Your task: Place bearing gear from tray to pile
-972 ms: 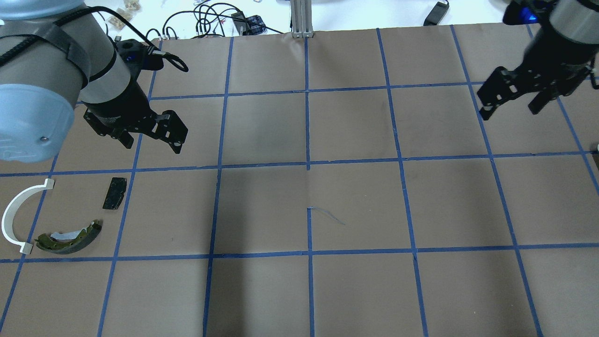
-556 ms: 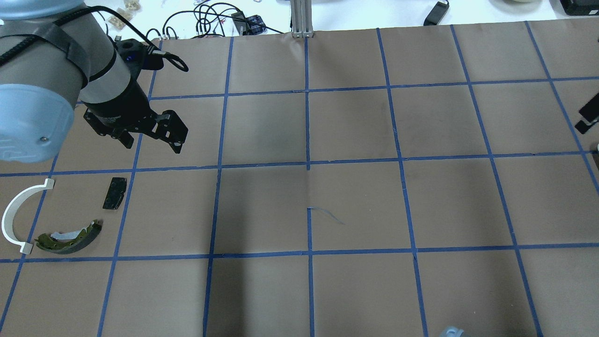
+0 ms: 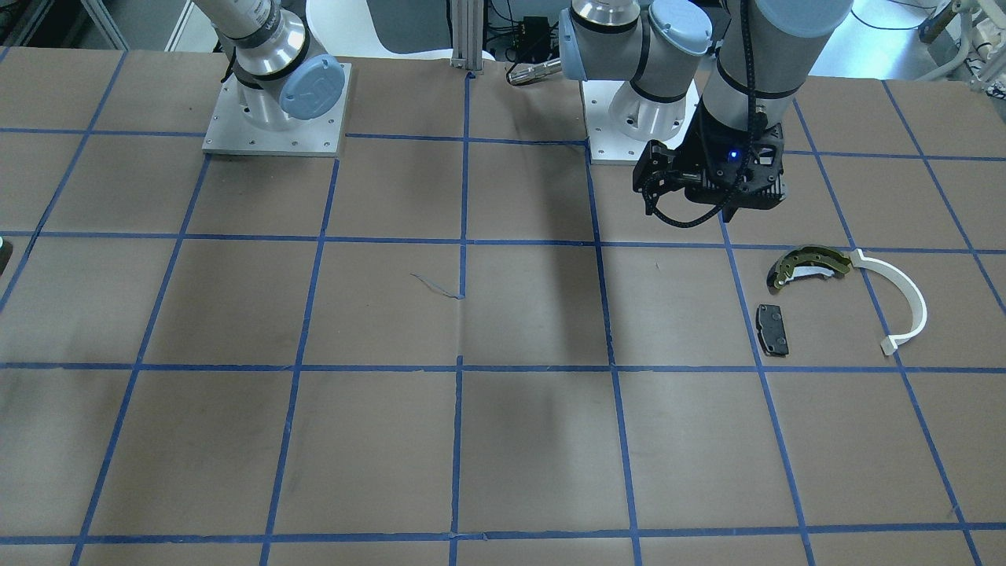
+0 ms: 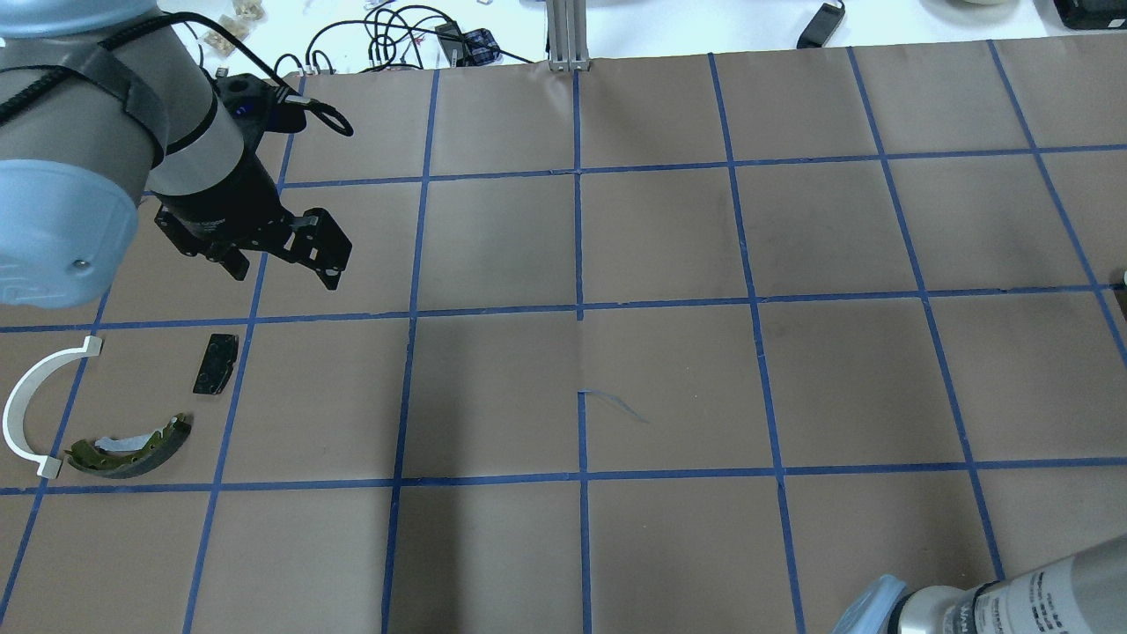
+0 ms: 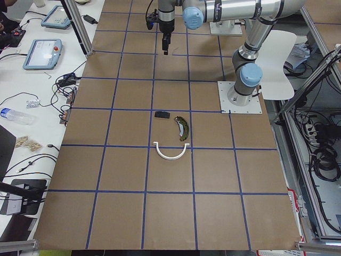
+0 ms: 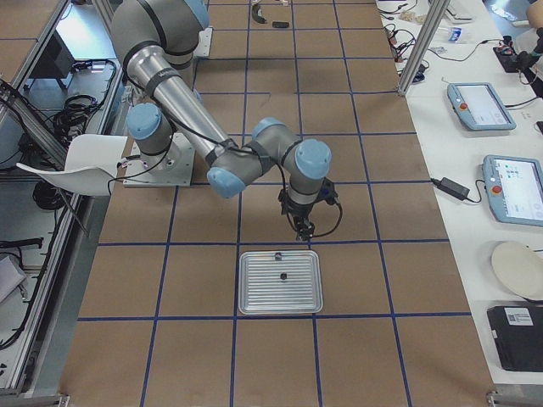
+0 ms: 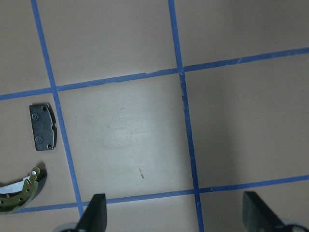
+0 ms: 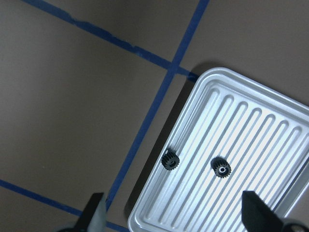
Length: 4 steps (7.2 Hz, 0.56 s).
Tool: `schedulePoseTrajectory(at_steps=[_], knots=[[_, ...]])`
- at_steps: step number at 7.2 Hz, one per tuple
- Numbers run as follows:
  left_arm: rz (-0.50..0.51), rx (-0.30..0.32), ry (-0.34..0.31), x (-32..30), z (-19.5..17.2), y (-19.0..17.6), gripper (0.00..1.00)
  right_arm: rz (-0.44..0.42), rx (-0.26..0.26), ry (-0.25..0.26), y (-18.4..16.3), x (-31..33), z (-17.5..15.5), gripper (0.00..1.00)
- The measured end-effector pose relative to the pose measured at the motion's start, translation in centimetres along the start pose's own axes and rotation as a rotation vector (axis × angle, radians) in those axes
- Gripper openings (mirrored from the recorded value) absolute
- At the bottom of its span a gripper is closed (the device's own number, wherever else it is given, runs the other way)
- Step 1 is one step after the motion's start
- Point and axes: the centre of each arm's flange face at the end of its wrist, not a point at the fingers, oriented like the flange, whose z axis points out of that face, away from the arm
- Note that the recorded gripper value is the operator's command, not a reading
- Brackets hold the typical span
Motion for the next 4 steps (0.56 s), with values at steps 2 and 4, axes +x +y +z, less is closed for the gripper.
schedulePoseTrajectory(at_steps=[2,4], knots=[[-0.007,0.013,-0.001,-0.3,-0.2,-0.1,1.0,-0.016,0.008,-0.004,2.2,3.6,5.8,0.81],[-0.014,0.041,-0.003,-0.6,-0.5,-0.4,1.0,-0.023,0.012,0.005,4.0,5.6,8.6,0.78]])
